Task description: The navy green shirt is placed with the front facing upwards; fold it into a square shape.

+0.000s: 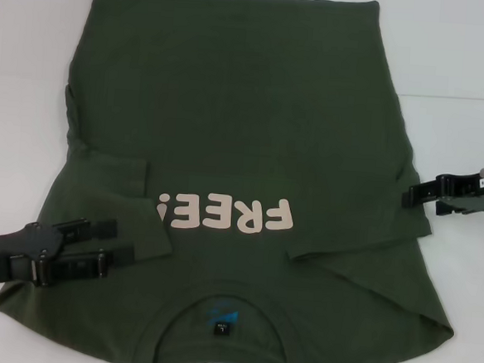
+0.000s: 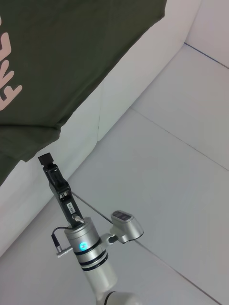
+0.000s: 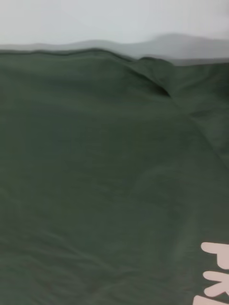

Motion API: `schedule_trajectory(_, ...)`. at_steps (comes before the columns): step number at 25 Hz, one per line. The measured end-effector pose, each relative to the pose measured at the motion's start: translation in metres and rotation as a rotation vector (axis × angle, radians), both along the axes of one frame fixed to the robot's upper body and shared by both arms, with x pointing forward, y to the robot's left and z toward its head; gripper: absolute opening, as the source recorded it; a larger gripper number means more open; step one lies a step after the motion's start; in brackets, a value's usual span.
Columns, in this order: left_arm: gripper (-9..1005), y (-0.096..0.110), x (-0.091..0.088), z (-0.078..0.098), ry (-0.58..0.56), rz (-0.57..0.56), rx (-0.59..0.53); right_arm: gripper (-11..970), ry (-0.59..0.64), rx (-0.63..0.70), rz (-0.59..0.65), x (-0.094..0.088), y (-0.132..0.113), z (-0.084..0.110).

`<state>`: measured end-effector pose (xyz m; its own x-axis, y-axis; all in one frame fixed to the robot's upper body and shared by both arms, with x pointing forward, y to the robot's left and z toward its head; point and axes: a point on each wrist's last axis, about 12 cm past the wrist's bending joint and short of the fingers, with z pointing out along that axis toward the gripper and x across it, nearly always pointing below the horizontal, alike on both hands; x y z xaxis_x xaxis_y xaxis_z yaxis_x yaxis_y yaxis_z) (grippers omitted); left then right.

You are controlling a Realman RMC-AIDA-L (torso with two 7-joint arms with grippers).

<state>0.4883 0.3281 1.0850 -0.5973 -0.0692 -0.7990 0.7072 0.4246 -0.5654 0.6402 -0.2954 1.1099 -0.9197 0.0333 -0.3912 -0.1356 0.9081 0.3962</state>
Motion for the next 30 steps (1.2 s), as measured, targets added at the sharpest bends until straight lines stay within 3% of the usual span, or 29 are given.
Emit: schedule_trajectory(30,889,-0.001,0.001,0.001,-0.016,-0.006,0.005,700,-0.003,0.01,-0.002,-0.003,0.009,-0.012)
